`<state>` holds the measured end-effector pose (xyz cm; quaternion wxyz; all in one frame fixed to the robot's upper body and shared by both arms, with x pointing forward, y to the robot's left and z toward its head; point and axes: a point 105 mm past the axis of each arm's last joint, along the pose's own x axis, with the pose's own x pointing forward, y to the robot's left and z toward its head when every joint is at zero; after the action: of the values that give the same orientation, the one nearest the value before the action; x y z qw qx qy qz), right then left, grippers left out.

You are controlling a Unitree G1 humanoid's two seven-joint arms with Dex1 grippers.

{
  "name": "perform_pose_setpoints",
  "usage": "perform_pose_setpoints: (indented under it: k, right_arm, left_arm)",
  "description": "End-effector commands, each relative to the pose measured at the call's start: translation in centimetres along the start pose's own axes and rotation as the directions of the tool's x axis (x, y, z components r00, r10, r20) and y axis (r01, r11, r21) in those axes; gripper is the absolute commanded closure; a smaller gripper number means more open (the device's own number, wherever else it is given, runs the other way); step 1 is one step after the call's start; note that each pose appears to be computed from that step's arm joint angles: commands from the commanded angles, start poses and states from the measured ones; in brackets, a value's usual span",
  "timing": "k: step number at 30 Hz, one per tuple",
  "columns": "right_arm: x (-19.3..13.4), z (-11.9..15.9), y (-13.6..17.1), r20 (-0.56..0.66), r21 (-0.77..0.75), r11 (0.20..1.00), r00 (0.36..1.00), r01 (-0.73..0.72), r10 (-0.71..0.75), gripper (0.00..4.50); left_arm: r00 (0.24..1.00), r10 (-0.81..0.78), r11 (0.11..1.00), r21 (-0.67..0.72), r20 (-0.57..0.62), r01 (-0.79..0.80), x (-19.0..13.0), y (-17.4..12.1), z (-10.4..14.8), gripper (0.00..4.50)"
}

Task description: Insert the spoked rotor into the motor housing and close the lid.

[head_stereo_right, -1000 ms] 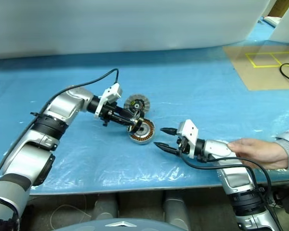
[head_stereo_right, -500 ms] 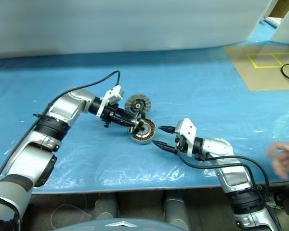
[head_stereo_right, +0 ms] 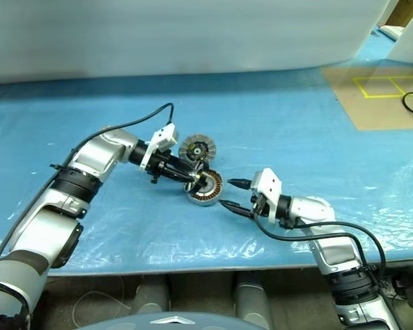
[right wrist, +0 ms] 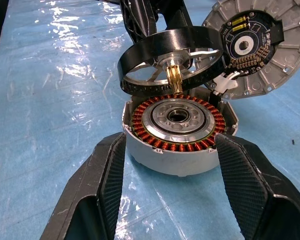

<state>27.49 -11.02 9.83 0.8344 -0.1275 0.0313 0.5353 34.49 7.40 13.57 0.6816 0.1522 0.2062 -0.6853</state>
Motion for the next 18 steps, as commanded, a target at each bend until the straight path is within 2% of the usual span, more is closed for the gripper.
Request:
perform_pose_setpoints:
  k: [1,18]
  right_arm:
    - [-0.30,1.06,-0.46,0.025,-0.043,0.999,1.000,0.014,-0.013,1.56]
    - [-0.17,1.00,-0.52,0.024,-0.042,0.999,1.000,0.021,-0.020,1.56]
  left_arm:
    - [1.000,-0.006,1.000,0.028,-0.023,0.007,0.18,-0.02,0.20,3.14]
    - [0.999,0.004,0.999,0.046,-0.033,-0.003,0.58,0.67,0.92,3.14]
